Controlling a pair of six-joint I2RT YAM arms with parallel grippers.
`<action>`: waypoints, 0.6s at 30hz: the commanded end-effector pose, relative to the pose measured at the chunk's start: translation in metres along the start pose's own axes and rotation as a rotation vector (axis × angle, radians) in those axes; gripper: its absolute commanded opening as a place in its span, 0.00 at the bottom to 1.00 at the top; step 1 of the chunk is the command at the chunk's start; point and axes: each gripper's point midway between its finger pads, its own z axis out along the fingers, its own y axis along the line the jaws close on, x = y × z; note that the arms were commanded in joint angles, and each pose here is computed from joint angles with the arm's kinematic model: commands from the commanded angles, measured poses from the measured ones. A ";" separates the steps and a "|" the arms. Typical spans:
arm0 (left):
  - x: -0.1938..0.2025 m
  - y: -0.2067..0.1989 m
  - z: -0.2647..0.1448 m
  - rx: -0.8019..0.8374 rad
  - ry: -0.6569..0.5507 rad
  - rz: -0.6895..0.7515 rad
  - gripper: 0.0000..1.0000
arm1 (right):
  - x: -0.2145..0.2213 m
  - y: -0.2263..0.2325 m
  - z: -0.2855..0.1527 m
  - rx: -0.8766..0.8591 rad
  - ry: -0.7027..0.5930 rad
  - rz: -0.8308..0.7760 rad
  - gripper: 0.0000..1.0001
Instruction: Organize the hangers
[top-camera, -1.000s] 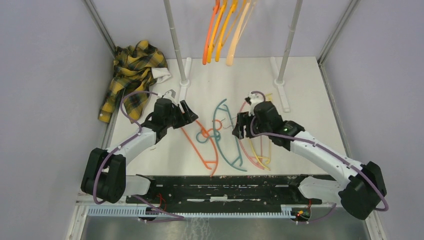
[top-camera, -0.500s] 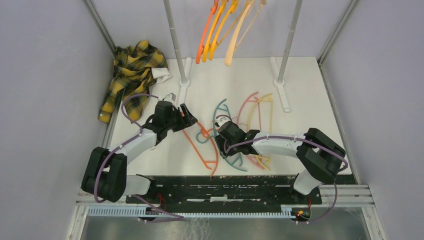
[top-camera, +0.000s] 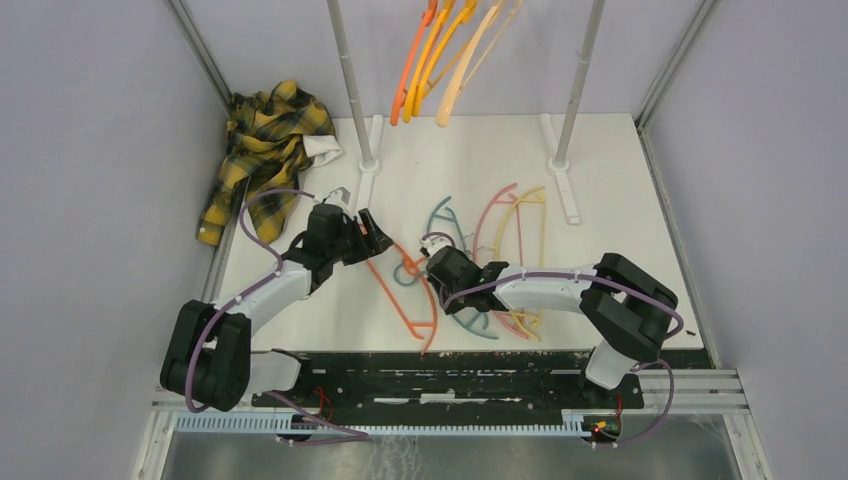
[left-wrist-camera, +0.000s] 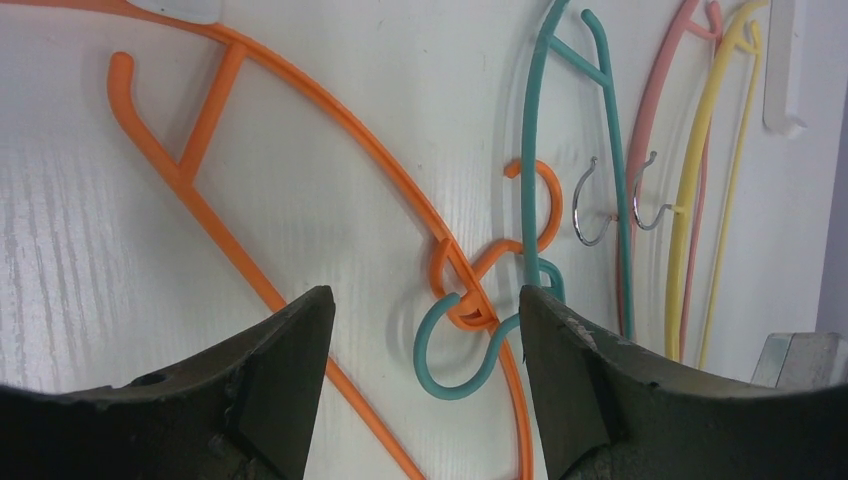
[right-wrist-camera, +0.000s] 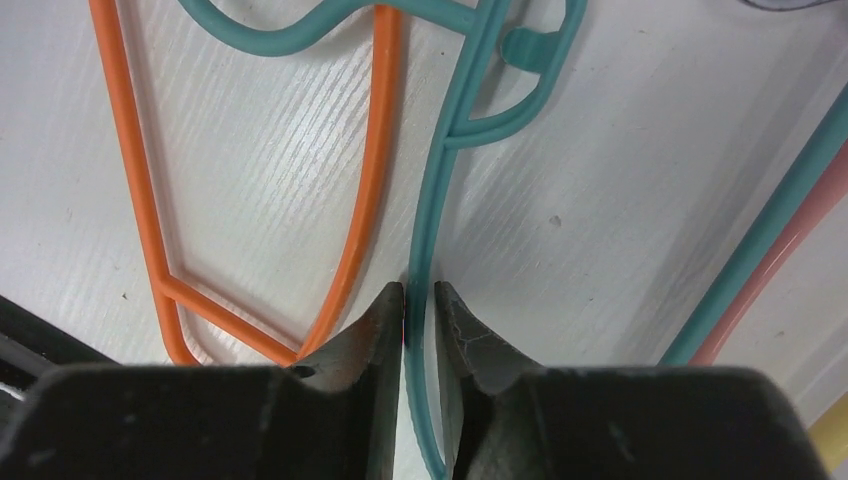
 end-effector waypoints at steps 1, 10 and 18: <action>-0.018 -0.007 -0.008 0.009 -0.059 0.065 0.75 | -0.028 0.007 -0.014 -0.016 -0.088 0.005 0.24; -0.024 -0.008 -0.012 -0.002 -0.077 0.074 0.75 | -0.094 0.049 -0.076 -0.302 -0.287 0.106 0.01; -0.024 -0.008 -0.016 -0.001 -0.085 0.074 0.75 | -0.121 0.009 -0.108 -0.245 -0.424 0.214 0.01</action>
